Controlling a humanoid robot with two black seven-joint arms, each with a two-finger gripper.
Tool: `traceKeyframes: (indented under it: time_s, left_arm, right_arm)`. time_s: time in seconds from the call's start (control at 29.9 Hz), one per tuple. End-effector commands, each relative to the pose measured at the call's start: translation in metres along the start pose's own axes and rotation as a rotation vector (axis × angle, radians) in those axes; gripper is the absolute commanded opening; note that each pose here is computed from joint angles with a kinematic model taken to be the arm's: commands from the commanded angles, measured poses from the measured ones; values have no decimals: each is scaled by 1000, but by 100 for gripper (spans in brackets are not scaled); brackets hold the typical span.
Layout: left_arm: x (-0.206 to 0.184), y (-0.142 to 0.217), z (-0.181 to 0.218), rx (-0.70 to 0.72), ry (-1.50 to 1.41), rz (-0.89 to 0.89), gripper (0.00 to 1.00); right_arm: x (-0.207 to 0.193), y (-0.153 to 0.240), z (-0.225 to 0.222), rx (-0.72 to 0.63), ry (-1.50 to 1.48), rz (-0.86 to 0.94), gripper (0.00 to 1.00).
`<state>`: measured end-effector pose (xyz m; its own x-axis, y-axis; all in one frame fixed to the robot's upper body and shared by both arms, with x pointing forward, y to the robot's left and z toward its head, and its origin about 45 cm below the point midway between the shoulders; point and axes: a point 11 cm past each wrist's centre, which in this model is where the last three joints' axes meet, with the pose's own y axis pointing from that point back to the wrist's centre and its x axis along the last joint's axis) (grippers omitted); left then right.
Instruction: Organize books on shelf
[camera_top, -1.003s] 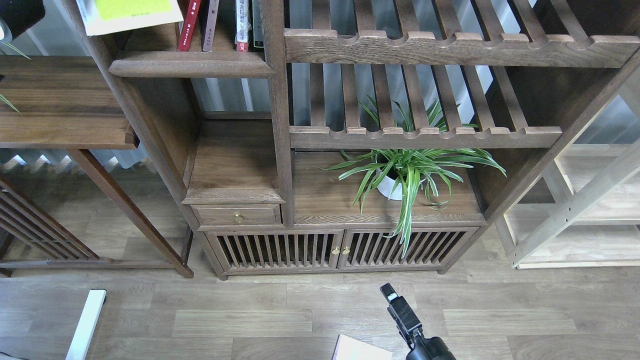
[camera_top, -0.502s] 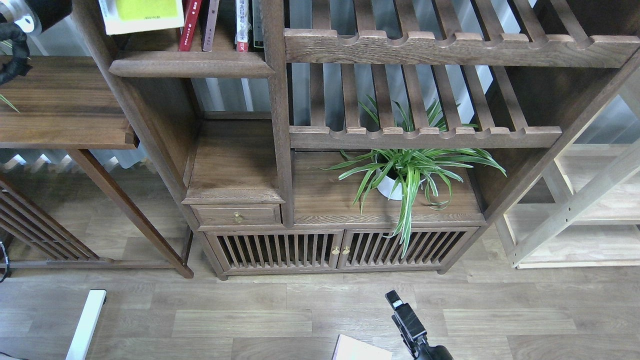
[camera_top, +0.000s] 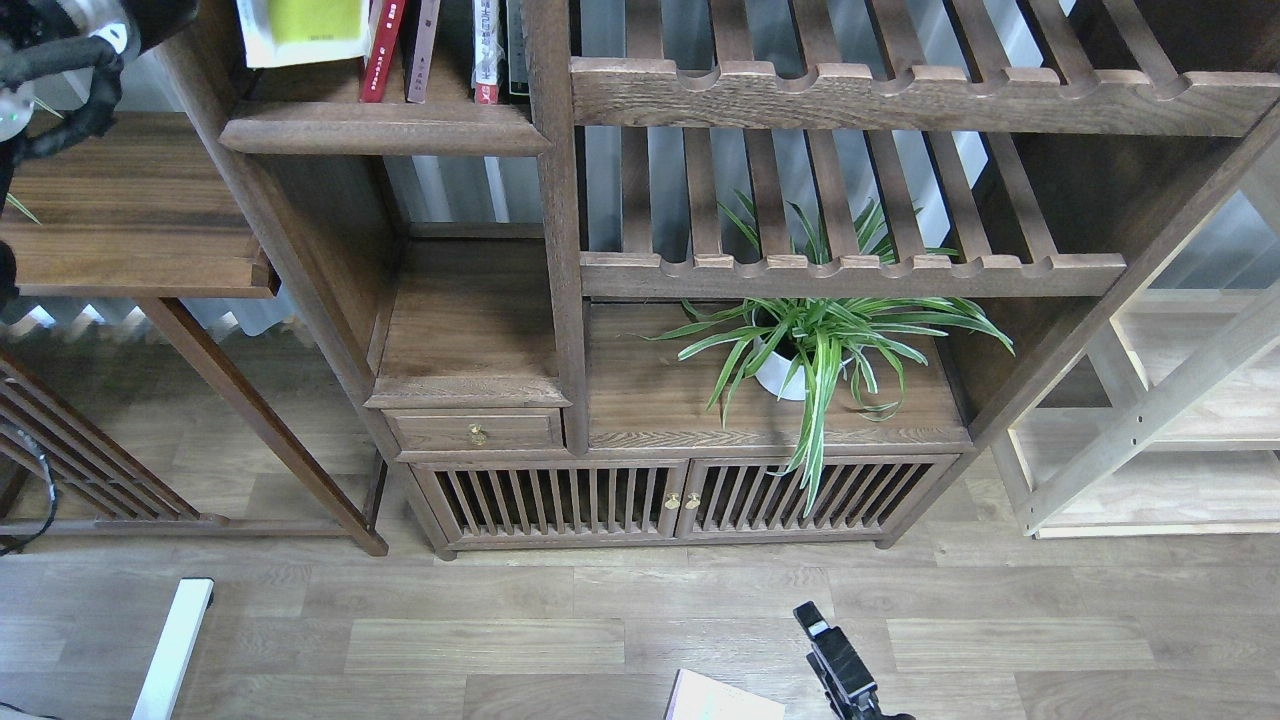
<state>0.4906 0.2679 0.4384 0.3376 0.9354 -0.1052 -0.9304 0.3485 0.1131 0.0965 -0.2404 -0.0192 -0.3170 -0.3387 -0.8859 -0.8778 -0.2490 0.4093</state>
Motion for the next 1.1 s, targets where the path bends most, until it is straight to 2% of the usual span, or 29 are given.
traceKeyframes:
  time_s: [0.0, 0.23, 0.57, 0.9, 0.94, 1.0, 1.07]
  left_arm:
    - [-10, -15, 3, 20, -2, -5, 0]
    - [-26, -34, -6, 57, -20, -8, 0]
    - [-16, -32, -3, 51, -28, 18, 1]
    - [-28, -41, -5, 18, 0, 1, 10]
    - [-29, -42, -5, 16, 2, -2, 12]
    - [-31, -44, -4, -5, 9, 3, 22]
    - [-28, -44, -2, -22, 19, 27, 25]
  right_arm:
    - [5, 5, -4, 13, -13, 19, 98]
    - [14, 14, -19, 39, -24, 51, 98]
    - [19, 20, -20, 40, -28, 69, 99]
    - [23, 26, -16, 35, -33, 84, 99]
    - [23, 27, -16, 35, -34, 84, 99]
    - [24, 28, -17, 36, -32, 87, 99]
    - [25, 30, -20, 35, -23, 92, 99]
